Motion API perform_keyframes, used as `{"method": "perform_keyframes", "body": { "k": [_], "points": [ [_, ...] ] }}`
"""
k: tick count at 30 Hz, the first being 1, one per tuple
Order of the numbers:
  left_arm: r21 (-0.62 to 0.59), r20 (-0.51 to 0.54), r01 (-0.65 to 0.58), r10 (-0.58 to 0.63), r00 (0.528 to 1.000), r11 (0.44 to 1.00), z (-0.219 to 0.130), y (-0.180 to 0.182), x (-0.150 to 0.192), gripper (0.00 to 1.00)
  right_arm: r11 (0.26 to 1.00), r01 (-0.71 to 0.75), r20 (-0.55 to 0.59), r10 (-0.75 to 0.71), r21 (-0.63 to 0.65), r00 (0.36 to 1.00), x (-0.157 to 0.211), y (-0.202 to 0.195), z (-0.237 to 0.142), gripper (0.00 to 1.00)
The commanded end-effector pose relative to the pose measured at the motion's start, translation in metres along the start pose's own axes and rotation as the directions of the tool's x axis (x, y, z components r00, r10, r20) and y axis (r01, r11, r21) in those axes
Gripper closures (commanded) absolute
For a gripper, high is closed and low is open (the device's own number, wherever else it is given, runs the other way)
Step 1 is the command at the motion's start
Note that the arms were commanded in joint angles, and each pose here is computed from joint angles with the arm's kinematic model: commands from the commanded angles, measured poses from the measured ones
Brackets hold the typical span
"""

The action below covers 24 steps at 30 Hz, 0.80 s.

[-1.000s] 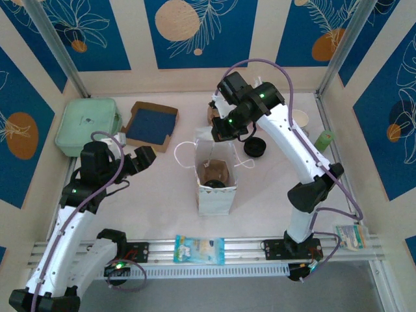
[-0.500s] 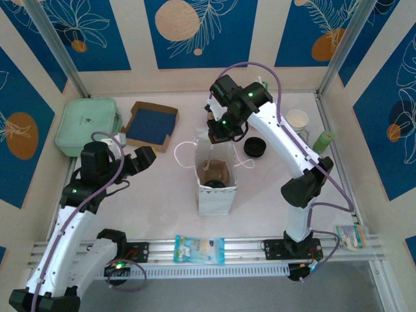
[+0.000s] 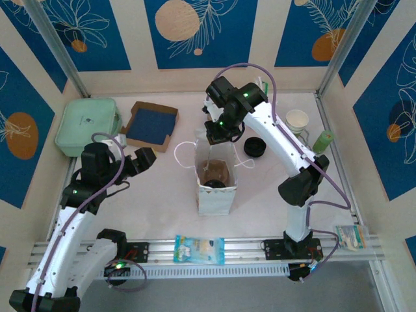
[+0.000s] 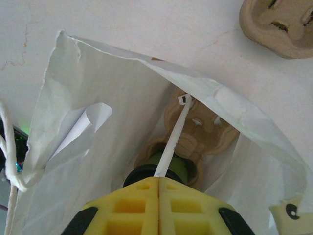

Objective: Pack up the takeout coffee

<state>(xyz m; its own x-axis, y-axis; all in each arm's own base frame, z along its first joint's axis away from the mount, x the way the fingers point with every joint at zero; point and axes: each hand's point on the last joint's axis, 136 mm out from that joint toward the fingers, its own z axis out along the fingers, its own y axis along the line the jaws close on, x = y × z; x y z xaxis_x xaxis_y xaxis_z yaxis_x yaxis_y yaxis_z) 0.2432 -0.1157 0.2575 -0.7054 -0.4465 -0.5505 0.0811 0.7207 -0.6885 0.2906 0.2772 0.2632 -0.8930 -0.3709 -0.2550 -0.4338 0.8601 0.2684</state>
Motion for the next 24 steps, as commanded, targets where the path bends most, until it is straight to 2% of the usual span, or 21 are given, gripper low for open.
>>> {"method": "perform_keyframes", "body": {
  "k": [1,7,20,24],
  "points": [
    [0.015,0.014,-0.013,0.012,1.0,1.0,-0.003,-0.002,-0.001,0.09,1.0,0.022,-0.006,-0.022,0.014,1.0,0.002,0.003,-0.004,0.9],
    [0.016,0.015,-0.013,0.013,1.0,1.0,-0.003,-0.003,-0.002,0.09,0.999,0.029,0.006,-0.029,0.025,1.0,0.001,0.004,-0.007,0.86],
    [0.012,0.019,-0.014,0.014,1.0,1.0,-0.004,-0.003,-0.003,0.09,0.999,0.042,0.05,-0.044,0.029,0.998,-0.001,0.011,-0.021,0.85],
    [0.012,0.016,-0.013,0.012,1.0,1.0,-0.003,-0.002,-0.003,0.09,0.999,0.053,0.078,-0.053,0.008,0.996,-0.001,0.018,-0.031,0.8]
  ]
}}
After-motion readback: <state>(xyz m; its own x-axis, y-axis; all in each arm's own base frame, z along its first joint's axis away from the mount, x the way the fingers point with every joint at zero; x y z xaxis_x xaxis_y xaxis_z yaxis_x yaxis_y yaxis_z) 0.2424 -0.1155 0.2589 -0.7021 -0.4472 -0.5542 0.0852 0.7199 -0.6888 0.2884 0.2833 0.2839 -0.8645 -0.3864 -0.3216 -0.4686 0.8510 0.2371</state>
